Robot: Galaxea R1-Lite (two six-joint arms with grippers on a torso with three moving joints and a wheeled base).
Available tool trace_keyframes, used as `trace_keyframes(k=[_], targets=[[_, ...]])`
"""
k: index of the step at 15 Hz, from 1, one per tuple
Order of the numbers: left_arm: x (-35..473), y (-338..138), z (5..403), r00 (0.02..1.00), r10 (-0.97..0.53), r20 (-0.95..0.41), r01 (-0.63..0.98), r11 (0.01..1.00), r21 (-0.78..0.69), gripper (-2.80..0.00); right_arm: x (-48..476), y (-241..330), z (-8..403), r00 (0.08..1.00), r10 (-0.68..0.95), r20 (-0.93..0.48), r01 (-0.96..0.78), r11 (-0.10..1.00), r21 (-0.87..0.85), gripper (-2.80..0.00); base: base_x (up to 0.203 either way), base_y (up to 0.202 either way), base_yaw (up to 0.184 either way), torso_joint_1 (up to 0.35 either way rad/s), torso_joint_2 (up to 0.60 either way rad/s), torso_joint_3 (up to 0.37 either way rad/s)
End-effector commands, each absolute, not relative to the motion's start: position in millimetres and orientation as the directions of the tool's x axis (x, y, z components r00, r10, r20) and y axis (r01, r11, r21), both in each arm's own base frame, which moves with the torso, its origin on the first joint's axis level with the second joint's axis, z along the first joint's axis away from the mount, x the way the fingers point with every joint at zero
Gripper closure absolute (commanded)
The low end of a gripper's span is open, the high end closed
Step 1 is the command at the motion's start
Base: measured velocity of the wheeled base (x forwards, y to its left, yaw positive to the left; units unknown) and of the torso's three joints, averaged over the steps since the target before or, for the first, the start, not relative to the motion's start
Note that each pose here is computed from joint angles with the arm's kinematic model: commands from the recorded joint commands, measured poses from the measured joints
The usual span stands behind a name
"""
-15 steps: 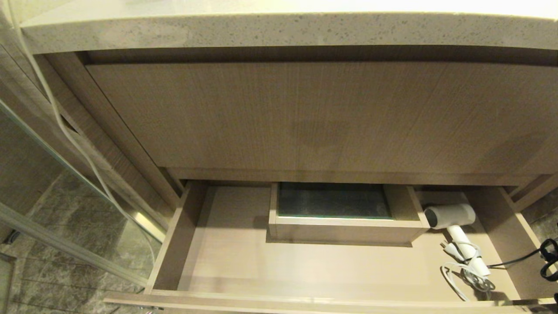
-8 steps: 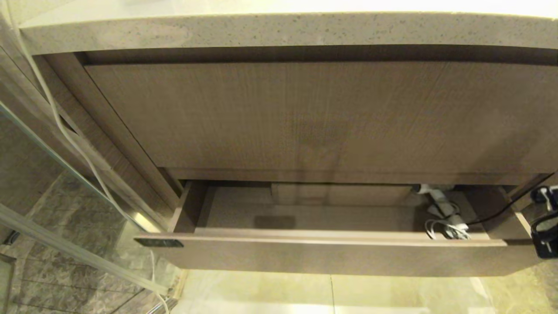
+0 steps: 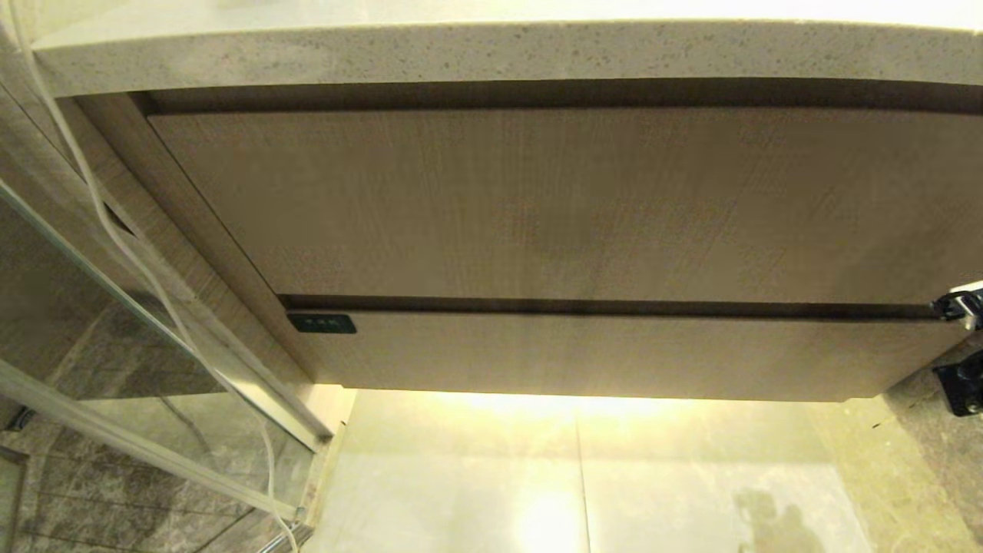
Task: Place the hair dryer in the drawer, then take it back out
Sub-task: Close the drawer
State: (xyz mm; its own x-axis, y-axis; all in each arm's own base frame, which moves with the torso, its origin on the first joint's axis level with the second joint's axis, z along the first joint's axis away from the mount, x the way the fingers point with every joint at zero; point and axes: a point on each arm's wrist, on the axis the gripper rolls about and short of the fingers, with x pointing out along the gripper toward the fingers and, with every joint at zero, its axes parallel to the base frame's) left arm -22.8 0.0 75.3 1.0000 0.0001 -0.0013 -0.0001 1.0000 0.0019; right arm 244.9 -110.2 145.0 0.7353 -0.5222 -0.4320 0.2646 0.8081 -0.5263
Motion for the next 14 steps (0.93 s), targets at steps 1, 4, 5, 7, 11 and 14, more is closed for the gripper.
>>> trace_keyframes(k=[1,4,5,7,11,14], targets=[[-22.8,0.0,75.3,1.0,0.0,-0.002,0.0,1.0,0.002,0.0,238.4,-108.3,159.7,0.756,-0.53,-0.386,0.286,0.796,-0.534,0.0,0.0,0.0,0.0,0.0,0.0,0.0],[-22.8,0.0,75.3,1.0,0.0,-0.002,0.0,1.0,0.002,0.0,225.9,-99.7,173.0,0.806,-0.482,-0.344,0.257,0.808,-0.53,0.0,0.0,0.0,0.0,0.0,0.0,0.0],[-22.8,0.0,75.3,1.0,0.0,-0.002,0.0,1.0,0.002,0.0,220.5,-96.4,177.6,0.827,-0.45,-0.336,0.232,0.819,-0.525,0.0,0.0,0.0,0.0,0.0,0.0,0.0],[-22.8,0.0,75.3,1.0,0.0,-0.002,0.0,1.0,0.002,0.0,209.3,-87.7,184.8,0.852,-0.398,-0.341,0.185,0.837,-0.516,0.0,0.0,0.0,0.0,0.0,0.0,0.0],[-22.8,0.0,75.4,1.0,0.0,-0.001,0.0,1.0,0.002,0.0,193.5,-52.0,200.5,0.914,-0.249,-0.32,0.027,0.825,-0.564,0.0,0.0,0.0,0.0,0.0,0.0,0.0],[-22.8,0.0,75.3,1.0,0.0,-0.002,0.0,1.0,0.002,0.0,165.5,-26.1,215.7,0.968,-0.082,-0.236,-0.106,0.722,-0.684,0.0,0.0,0.0,0.0,0.0,0.0,0.0]])
